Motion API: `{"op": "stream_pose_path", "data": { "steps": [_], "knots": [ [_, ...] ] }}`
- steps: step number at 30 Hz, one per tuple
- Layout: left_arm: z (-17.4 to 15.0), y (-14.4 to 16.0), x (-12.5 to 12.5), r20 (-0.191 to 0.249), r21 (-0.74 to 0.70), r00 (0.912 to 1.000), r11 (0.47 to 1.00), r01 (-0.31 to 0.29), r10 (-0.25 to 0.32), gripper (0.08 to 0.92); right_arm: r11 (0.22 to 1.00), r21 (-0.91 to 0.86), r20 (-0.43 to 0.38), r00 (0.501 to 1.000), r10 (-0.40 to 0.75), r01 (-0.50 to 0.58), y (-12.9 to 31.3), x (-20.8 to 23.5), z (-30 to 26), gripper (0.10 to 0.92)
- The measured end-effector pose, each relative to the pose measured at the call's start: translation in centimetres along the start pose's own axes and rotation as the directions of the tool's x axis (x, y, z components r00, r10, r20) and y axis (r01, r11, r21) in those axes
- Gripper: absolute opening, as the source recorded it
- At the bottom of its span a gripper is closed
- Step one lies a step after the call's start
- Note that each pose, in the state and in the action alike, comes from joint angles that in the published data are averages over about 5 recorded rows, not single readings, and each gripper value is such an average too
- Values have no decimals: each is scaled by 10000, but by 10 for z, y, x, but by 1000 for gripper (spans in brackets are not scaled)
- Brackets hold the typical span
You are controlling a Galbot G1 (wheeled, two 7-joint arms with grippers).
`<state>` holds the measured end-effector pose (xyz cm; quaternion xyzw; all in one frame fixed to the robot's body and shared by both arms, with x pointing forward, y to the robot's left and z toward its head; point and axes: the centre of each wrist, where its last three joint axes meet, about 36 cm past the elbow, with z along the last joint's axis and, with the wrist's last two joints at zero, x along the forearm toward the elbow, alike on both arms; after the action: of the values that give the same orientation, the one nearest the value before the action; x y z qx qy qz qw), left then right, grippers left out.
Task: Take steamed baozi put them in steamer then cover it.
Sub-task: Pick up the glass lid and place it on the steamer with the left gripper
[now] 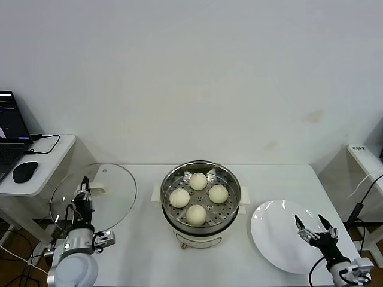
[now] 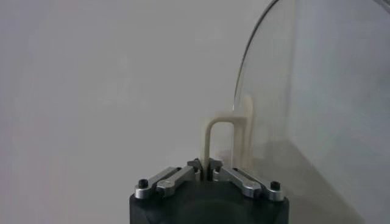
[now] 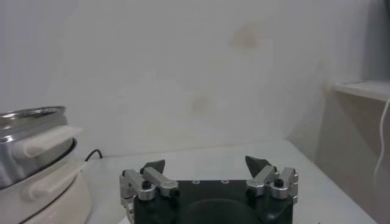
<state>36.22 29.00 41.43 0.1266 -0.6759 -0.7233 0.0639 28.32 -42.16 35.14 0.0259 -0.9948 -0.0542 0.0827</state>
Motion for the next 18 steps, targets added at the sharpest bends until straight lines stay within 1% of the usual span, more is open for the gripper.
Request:
{"op": "stream_pose_path", "data": {
  "steps": [3,6,13,18],
  "knots": [
    [-20,14,4,26,122,9998,9998,173,-173,137,10000,29,0,10000,-38,38,1,-2,-2,823],
    [-43,24,9,175,306,9997,9994,188,-194,137,10000,48,28,10000,-56,56,3,-3,-3,823],
    [-97,36,19,784,732,9969,9973,-92,35,137,10000,83,20,10000,-15,15,5,-5,-2,823],
    [-131,41,21,1222,1041,9921,9937,-421,292,137,9999,78,11,9999,100,-100,3,-4,1,823]
  ]
}}
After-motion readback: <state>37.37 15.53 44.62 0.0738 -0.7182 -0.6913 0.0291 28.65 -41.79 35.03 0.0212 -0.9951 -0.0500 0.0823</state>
